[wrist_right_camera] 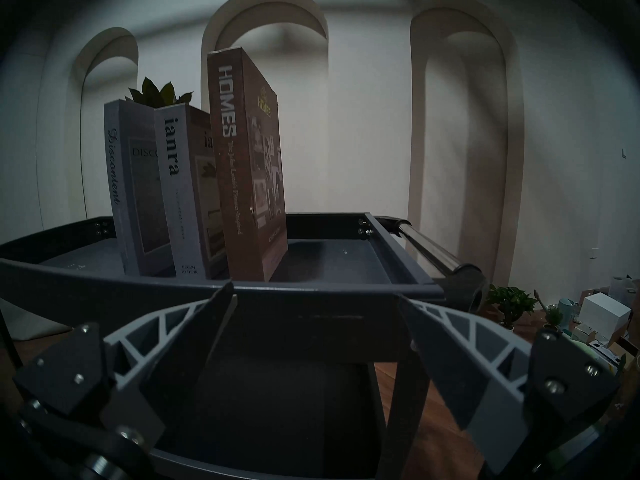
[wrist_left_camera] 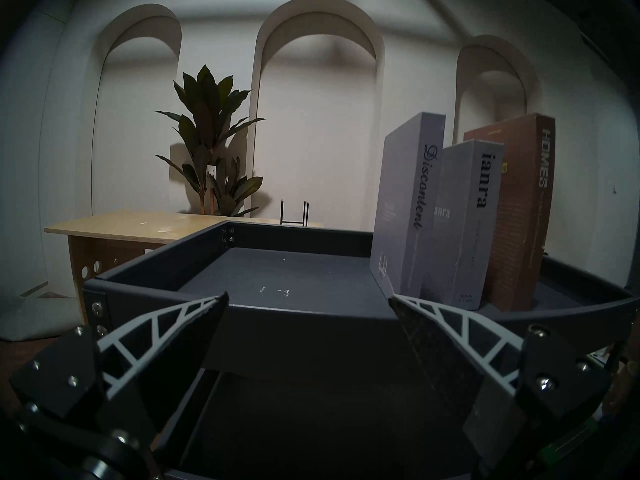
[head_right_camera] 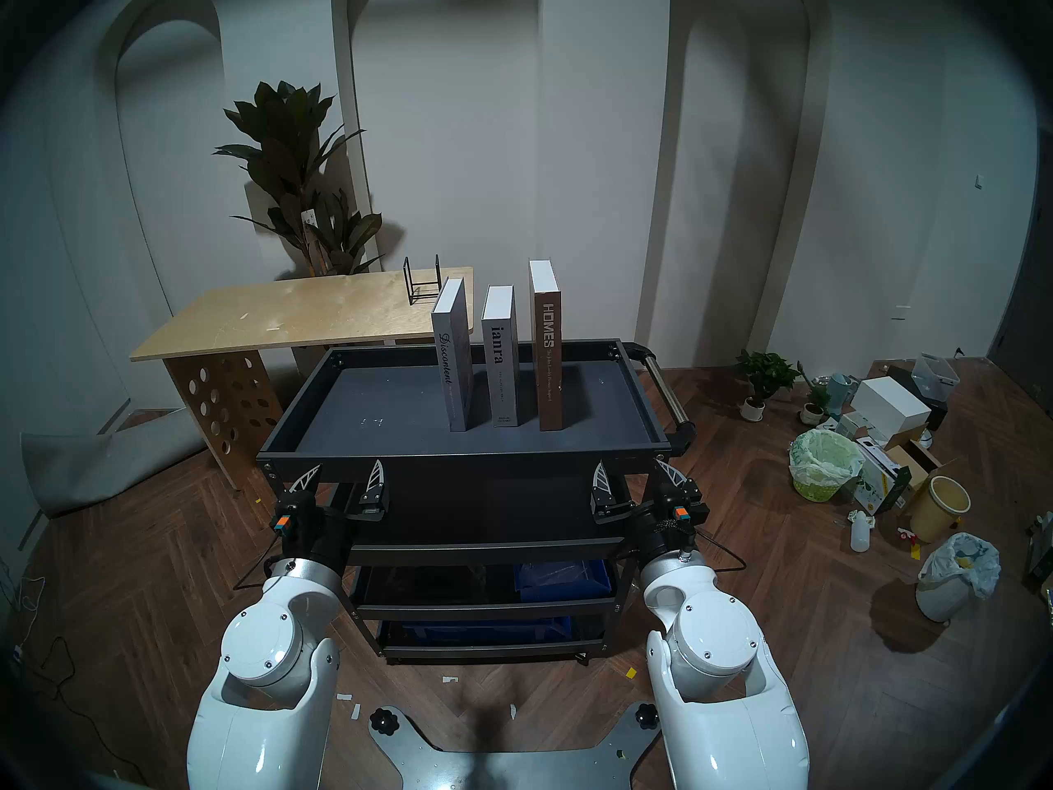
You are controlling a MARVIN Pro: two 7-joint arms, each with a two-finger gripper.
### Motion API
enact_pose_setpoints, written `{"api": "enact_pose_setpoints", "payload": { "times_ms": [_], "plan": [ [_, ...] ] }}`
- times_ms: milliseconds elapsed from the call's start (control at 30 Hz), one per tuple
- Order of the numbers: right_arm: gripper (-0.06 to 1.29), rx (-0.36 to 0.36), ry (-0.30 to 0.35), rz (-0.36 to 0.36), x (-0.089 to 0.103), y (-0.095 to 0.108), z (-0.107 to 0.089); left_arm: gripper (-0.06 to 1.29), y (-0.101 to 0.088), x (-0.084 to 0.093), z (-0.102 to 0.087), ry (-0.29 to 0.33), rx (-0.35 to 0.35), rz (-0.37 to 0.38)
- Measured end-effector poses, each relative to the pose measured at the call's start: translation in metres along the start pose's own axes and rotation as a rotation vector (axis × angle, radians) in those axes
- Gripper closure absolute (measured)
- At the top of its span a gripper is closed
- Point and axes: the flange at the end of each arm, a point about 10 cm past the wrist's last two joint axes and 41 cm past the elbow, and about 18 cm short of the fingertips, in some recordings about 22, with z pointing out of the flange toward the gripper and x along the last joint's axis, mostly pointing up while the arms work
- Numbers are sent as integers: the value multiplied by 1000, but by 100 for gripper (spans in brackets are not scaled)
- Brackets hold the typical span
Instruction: Sort the books onto the shelf by size, largest to the left
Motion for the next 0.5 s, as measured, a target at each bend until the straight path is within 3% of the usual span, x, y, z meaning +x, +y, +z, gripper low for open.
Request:
{"api": "enact_pose_setpoints", "payload": {
  "times_ms": [500],
  "plan": [
    [0, 27, 66, 18, 25, 7, 5, -1, 6, 8, 1, -49, 19, -11]
  ]
}}
